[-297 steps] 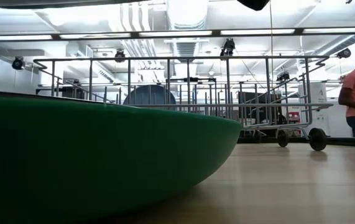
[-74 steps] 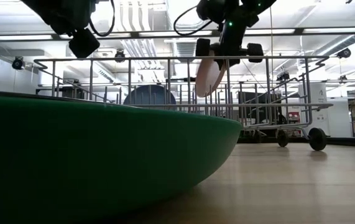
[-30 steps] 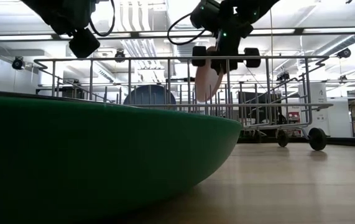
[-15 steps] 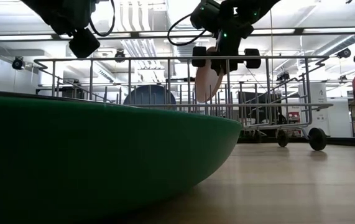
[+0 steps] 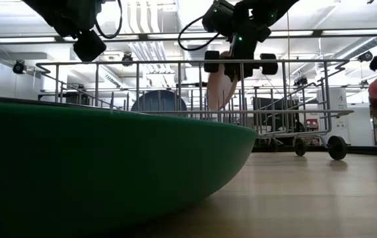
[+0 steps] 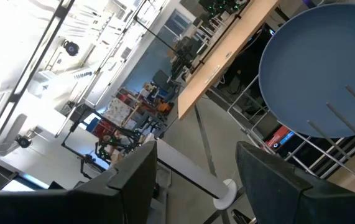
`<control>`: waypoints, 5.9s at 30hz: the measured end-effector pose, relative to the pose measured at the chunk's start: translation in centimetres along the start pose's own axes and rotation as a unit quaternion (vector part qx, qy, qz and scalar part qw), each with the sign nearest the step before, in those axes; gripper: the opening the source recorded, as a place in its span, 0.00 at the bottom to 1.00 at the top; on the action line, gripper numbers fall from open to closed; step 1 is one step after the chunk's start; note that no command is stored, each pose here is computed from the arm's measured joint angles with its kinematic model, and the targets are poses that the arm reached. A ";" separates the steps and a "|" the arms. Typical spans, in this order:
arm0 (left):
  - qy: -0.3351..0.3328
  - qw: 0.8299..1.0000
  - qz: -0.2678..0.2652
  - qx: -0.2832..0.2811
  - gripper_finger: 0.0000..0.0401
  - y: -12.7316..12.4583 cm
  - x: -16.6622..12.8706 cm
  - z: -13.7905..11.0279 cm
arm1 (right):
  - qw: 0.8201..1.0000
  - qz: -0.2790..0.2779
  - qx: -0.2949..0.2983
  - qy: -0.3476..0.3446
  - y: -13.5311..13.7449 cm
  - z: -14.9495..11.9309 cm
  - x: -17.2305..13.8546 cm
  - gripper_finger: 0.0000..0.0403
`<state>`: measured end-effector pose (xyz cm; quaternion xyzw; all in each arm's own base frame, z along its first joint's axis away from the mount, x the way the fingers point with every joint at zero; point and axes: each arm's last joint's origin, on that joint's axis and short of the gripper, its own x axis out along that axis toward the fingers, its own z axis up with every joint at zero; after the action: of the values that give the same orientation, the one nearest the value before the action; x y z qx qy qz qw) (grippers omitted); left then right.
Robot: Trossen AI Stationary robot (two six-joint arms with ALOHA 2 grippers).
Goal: Sort dishes
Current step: Put the light pink plate into the dish rack
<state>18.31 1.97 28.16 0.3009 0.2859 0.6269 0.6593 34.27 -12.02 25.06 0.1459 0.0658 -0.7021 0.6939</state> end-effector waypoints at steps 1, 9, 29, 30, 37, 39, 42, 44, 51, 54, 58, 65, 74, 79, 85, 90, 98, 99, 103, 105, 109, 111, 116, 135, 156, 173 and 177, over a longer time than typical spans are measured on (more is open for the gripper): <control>0.000 1.000 0.000 0.000 0.52 0.0 0.0 0.0 | 1.000 0.000 0.001 0.000 0.0 -0.1 0.0 0.07; 0.000 1.000 0.000 0.000 0.52 0.0 0.0 0.0 | 1.000 -0.003 0.015 0.004 -0.5 -1.1 0.0 0.07; 0.000 1.000 0.000 0.000 0.52 0.0 0.0 0.0 | 1.000 0.008 0.022 0.020 -0.5 -1.4 -0.1 0.07; 0.000 1.000 0.000 0.000 0.52 0.0 0.0 0.0 | 1.000 0.008 0.022 0.021 -0.5 -1.4 -0.1 0.07; 0.000 1.000 0.000 0.000 0.52 0.0 0.0 0.0 | 0.999 0.010 0.021 0.023 -0.5 -1.4 -0.1 0.08; 0.000 1.000 0.000 0.000 0.52 0.0 0.0 0.0 | 0.999 0.012 0.022 0.027 -0.5 -1.5 -0.1 0.10; 0.000 1.000 0.000 0.000 0.52 0.0 0.0 0.0 | 0.999 0.015 0.019 0.032 -0.5 -1.5 -0.2 0.11; 0.000 1.000 0.000 0.000 0.52 0.0 0.0 0.0 | 0.999 0.015 0.018 0.032 -0.5 -1.5 -0.2 0.10; 0.000 1.000 0.000 0.000 0.52 0.0 0.0 0.0 | 0.999 0.017 0.020 0.034 -0.5 -1.5 -0.1 0.13; 0.000 1.000 0.000 0.000 0.52 0.0 0.0 0.0 | 0.999 0.019 0.023 0.038 -0.4 -1.6 -0.1 0.18; 0.000 1.000 0.000 0.000 0.52 0.0 0.0 0.0 | 0.999 0.020 0.025 0.041 -0.4 -1.6 -0.1 0.25; 0.000 1.000 0.000 0.000 0.52 0.0 0.0 0.0 | 0.999 0.021 0.026 0.041 -0.4 -1.6 -0.1 0.34; 0.000 1.000 0.000 0.000 0.52 0.0 0.0 0.0 | 0.998 0.025 0.026 0.049 -0.4 -1.6 -0.1 0.40; 0.000 1.000 0.000 0.000 0.52 0.0 0.0 0.0 | 0.998 0.025 0.025 0.048 -0.4 -1.6 -0.1 0.31; 0.001 1.000 0.000 0.000 0.52 0.0 0.0 0.0 | 0.999 0.029 0.006 0.046 -0.3 -1.7 -0.4 0.09; 0.001 1.000 -0.001 -0.003 0.52 0.0 0.0 0.0 | 0.999 0.030 -0.005 0.043 -0.3 -1.6 -0.7 0.06; 0.001 1.000 -0.001 -0.003 0.52 0.0 0.0 0.0 | 0.998 0.042 0.015 0.040 -0.5 -0.7 -1.4 0.11; 0.001 1.000 -0.001 -0.003 0.52 0.0 0.0 0.0 | 0.998 0.043 0.015 0.040 -0.6 -0.6 -1.6 0.10; 0.001 1.000 -0.001 -0.004 0.52 0.0 0.0 0.0 | 0.997 0.057 0.020 0.040 -0.6 0.2 -2.3 0.08; 0.001 1.000 -0.001 -0.003 0.52 0.0 0.0 0.0 | 0.997 0.065 0.016 0.039 -0.4 0.7 -2.7 0.07; 0.001 1.000 -0.001 -0.003 0.52 0.0 0.0 0.0 | 0.994 0.096 -0.003 0.050 -0.4 2.6 -3.5 0.09; 0.002 1.000 -0.001 -0.004 0.52 0.0 0.0 0.0 | 0.991 0.120 -0.019 0.057 -0.8 4.0 -3.8 0.08; 0.001 1.000 -0.001 -0.002 0.52 0.0 0.0 0.0 | 0.973 0.197 -0.084 0.088 -2.7 7.6 -3.3 0.07; 0.001 1.000 0.001 0.016 0.52 1.5 0.0 2.3 | 0.852 0.454 -0.242 0.092 -11.2 14.7 5.6 0.07; 0.005 1.000 0.004 0.000 0.52 1.9 0.3 2.7 | 0.814 0.498 -0.291 0.077 -12.8 12.9 14.1 0.07; 0.005 0.999 0.005 -0.042 0.52 1.7 0.3 2.9 | 0.805 0.491 -0.314 0.111 -12.9 10.8 16.6 0.07; 0.005 0.999 0.004 -0.041 0.52 1.7 0.3 2.9 | 0.804 0.489 -0.314 0.128 -12.9 10.1 17.1 0.07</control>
<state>19.40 2.17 31.33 0.2715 0.2615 0.6427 0.6670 20.40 -30.95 28.19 0.0216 0.2902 -0.1854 0.9386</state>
